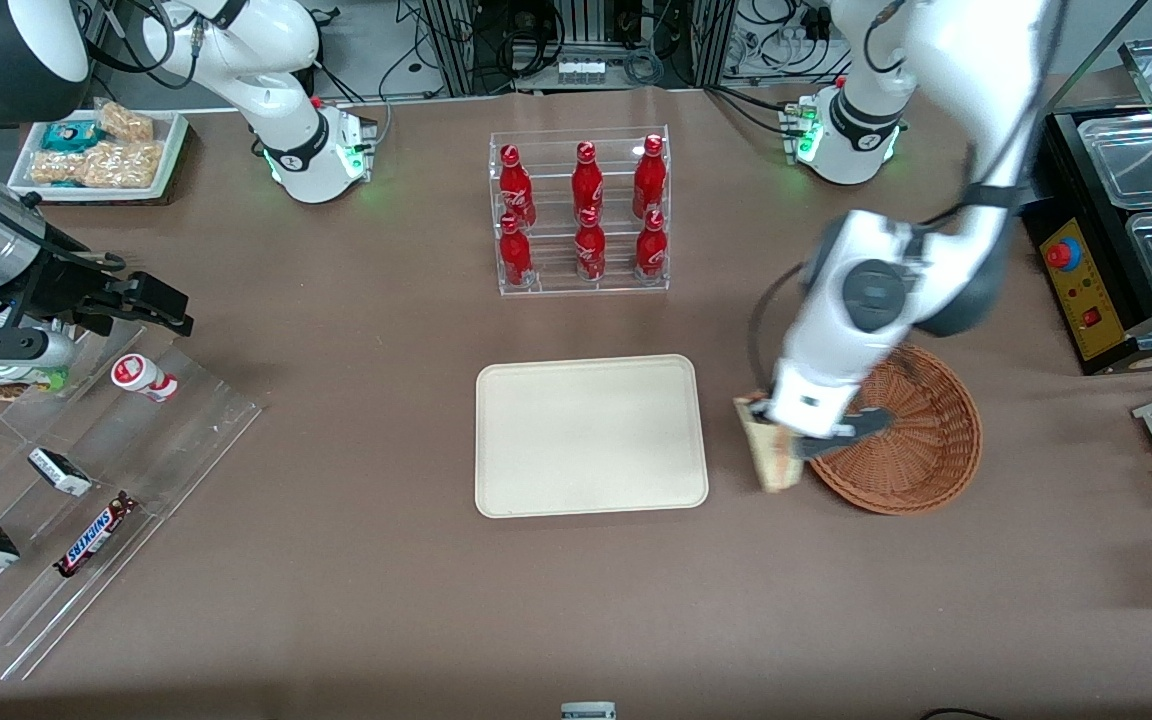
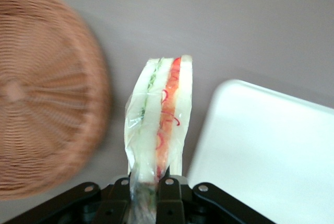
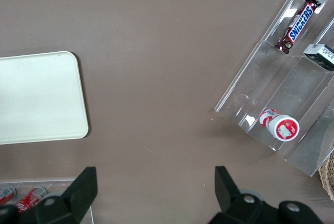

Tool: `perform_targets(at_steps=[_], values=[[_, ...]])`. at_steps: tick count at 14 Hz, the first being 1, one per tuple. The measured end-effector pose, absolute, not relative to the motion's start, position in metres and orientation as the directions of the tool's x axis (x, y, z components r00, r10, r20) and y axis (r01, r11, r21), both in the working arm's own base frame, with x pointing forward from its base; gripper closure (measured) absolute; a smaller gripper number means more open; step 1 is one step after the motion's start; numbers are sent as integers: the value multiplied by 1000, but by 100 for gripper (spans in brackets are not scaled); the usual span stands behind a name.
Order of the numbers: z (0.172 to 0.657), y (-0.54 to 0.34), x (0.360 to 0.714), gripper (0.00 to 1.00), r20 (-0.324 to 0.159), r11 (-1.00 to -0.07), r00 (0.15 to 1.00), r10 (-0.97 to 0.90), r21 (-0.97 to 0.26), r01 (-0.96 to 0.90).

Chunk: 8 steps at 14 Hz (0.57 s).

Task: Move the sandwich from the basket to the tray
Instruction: 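Carry the held sandwich over the cream tray and lower it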

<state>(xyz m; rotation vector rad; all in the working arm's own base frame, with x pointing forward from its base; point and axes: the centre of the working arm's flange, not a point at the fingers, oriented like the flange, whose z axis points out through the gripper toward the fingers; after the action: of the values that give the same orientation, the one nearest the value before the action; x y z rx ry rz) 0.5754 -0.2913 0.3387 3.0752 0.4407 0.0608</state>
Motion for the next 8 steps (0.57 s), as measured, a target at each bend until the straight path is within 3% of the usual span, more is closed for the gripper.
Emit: perform_targets(at_steps=[4, 8], values=[[315, -403, 558, 86, 40, -978, 978, 203, 61, 201], [292, -461, 548, 86, 54, -986, 986, 157, 62, 153]])
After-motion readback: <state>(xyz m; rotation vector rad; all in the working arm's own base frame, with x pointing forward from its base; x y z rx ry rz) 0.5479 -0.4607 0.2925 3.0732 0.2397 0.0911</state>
